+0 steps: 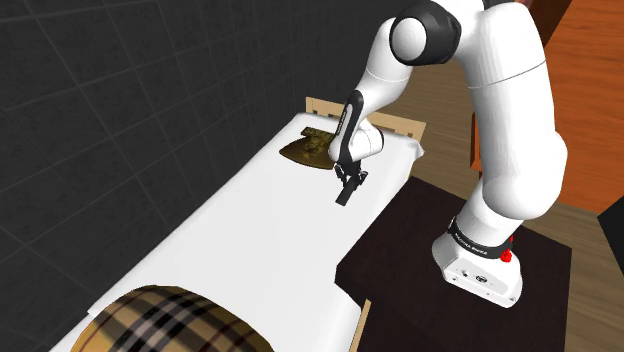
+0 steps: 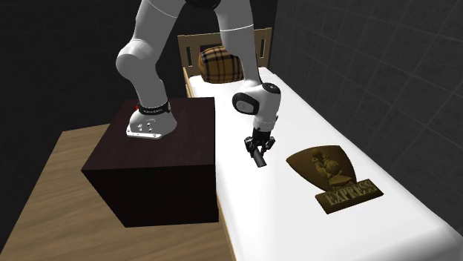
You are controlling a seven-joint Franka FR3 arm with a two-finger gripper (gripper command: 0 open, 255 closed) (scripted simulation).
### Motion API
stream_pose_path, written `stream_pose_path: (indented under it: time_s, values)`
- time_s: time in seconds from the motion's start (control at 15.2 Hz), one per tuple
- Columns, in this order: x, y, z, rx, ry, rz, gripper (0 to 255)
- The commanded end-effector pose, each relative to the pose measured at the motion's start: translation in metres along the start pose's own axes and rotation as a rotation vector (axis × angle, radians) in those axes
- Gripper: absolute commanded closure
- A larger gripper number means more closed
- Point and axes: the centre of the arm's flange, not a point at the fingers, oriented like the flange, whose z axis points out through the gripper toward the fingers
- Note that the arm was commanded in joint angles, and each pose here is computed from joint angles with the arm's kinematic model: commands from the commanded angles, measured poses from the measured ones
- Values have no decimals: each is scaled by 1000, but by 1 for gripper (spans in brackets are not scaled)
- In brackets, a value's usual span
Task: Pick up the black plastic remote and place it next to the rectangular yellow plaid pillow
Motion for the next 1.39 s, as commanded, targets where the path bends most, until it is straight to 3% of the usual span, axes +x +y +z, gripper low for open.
stream_pose_path:
  time_s: [0.0, 0.13, 1.32]
  values:
    - [0, -1, 1, 4, 1, 1, 255]
    - [0, -2, 2, 4, 1, 1, 255]
    - [-1, -9, -93, 4, 1, 1, 255]
